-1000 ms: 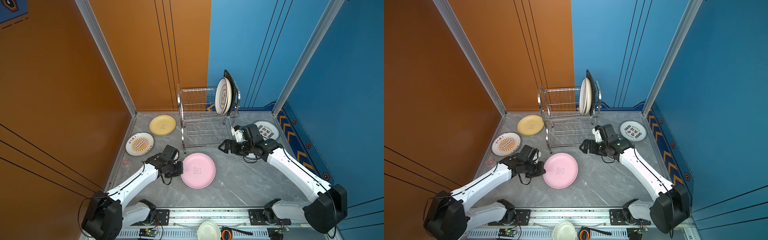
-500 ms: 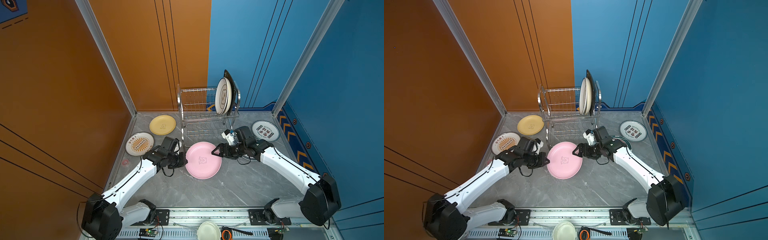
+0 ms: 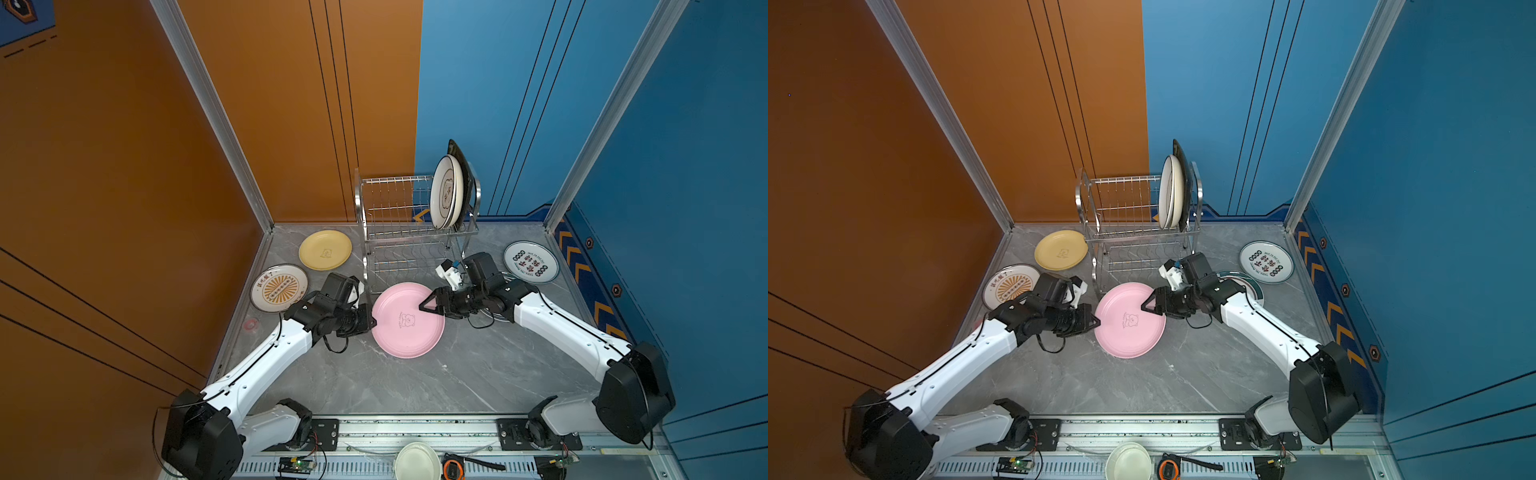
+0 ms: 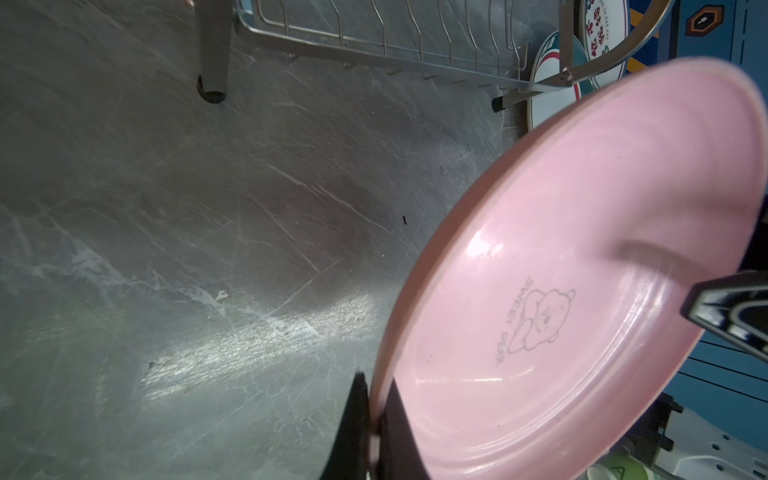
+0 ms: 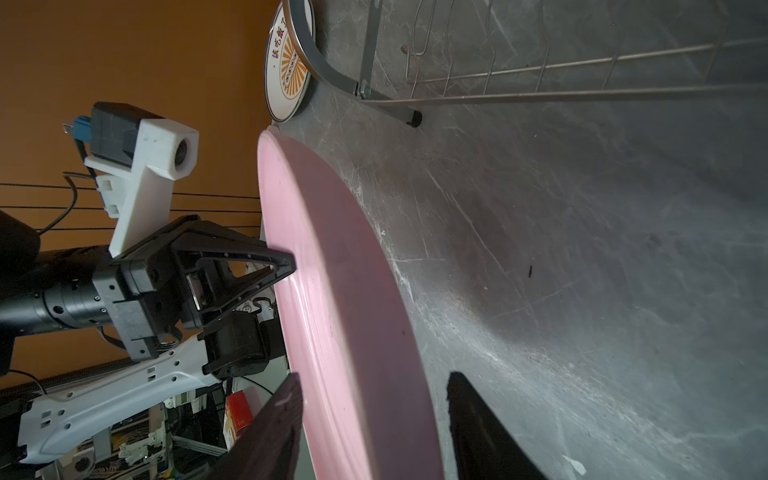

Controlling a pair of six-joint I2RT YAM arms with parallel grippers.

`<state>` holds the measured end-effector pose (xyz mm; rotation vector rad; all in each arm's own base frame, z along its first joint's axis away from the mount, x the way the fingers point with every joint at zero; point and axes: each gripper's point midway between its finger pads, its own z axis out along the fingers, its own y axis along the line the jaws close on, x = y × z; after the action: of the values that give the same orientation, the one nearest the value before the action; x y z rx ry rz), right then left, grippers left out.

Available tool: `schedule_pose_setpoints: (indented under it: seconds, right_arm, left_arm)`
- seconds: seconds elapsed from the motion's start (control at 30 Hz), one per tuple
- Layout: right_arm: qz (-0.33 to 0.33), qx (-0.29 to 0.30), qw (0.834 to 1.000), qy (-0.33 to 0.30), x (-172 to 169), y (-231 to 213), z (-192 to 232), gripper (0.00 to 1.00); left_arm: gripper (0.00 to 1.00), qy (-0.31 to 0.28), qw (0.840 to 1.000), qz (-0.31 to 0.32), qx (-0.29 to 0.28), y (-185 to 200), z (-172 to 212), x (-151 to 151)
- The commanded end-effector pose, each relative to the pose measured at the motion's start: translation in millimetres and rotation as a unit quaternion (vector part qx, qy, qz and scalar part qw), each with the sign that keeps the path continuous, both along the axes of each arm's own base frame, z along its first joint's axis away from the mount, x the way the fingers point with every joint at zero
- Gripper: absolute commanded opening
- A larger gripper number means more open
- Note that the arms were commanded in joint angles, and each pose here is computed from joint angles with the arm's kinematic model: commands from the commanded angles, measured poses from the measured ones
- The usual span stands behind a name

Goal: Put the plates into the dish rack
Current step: 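Tilt the pink plate upright and pinch its rim with the right gripper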

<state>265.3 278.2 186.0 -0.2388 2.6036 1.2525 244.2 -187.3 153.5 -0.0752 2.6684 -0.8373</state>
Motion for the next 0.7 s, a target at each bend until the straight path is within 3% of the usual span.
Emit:
schedule_pose_setpoints:
  seconds: [0.0,0.2,0.6,0.67]
  right_arm:
    - [0.007,0.011,1.000,0.002,-1.1,6.9,-1.0,0.54]
    - [0.008,0.016,1.000,0.002,-2.3,10.4,0.8,0.44]
    - [0.002,0.019,1.000,0.003,-3.1,13.4,2.2,0.14]
    - [-0.001,0.017,1.000,0.002,-2.7,12.9,2.0,0.12]
  left_arm:
    - [0.00,-0.024,0.999,-0.009,-0.022,-4.5,18.4,1.9]
    - [0.00,-0.024,0.999,-0.007,-0.024,-2.9,18.6,1.3]
    - [0.00,-0.023,0.999,-0.001,-0.031,3.1,19.3,3.4]
    - [0.09,-0.024,0.999,0.001,-0.033,4.9,19.7,3.7]
